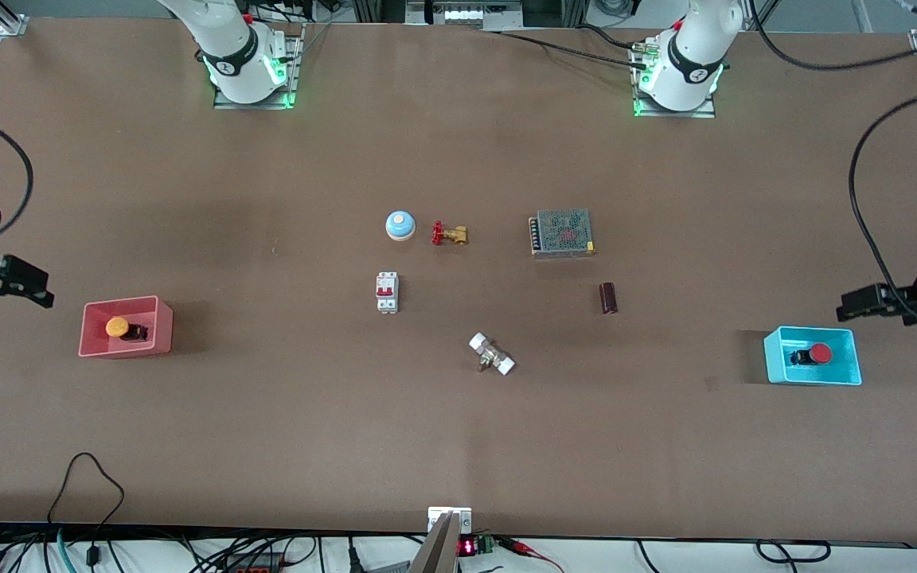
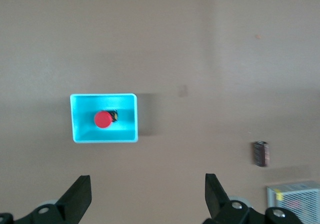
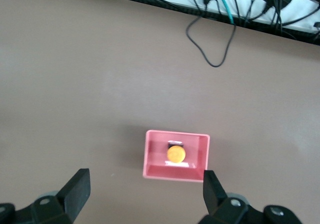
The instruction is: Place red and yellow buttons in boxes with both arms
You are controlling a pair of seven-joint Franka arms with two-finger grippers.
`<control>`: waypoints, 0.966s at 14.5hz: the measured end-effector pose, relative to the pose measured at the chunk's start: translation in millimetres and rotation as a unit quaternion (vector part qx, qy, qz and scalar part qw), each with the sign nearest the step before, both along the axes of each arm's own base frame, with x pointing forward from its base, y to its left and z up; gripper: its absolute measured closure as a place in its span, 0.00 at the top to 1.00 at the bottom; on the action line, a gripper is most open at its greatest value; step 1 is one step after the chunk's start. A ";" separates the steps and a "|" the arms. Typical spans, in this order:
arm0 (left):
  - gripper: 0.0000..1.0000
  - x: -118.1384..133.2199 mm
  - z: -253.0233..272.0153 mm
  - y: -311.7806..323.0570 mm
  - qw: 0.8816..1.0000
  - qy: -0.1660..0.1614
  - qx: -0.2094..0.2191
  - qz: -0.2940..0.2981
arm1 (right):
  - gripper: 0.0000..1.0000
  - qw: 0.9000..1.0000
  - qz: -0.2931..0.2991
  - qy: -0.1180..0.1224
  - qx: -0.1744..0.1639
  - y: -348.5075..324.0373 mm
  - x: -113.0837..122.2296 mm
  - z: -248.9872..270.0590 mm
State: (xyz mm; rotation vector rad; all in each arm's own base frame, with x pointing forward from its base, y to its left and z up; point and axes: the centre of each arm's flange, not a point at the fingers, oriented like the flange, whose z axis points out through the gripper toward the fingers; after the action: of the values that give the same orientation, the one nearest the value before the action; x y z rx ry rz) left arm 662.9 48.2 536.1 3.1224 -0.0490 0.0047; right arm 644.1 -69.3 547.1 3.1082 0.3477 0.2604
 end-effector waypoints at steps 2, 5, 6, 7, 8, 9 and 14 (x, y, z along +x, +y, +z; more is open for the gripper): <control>1.00 -17.9 21.6 -26.1 1.000 -0.006 -0.005 -0.002 | 1.00 1.000 0.020 0.006 0.005 28.2 -14.0 24.6; 1.00 -47.9 33.5 -32.7 1.000 -0.001 -0.011 0.003 | 1.00 0.999 0.023 0.038 -0.011 40.9 -29.7 44.2; 1.00 -55.1 34.3 -30.1 1.000 0.003 -0.012 0.008 | 1.00 0.999 0.008 0.049 -0.010 43.8 -33.6 48.9; 1.00 -59.9 34.9 -28.0 1.000 0.006 -0.013 0.018 | 1.00 0.998 -0.006 0.056 -0.008 48.5 -36.5 53.0; 1.00 -62.1 35.2 -27.5 1.000 0.008 -0.013 0.027 | 1.00 0.998 -0.011 0.058 -0.008 54.3 -38.1 56.3; 1.00 -63.1 35.9 -28.5 0.999 0.008 -0.013 0.033 | 1.00 0.998 -0.010 0.057 -0.010 59.9 -38.8 58.1; 1.00 -71.7 48.5 -31.3 0.999 0.006 -0.013 0.039 | 1.00 0.998 -0.009 0.068 -0.015 60.4 -45.4 55.2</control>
State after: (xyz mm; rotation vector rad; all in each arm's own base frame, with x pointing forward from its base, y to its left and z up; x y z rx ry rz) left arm 591.2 16.9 584.7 3.0952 0.0728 -0.0135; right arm 598.6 -8.9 602.3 3.1052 0.3212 0.0440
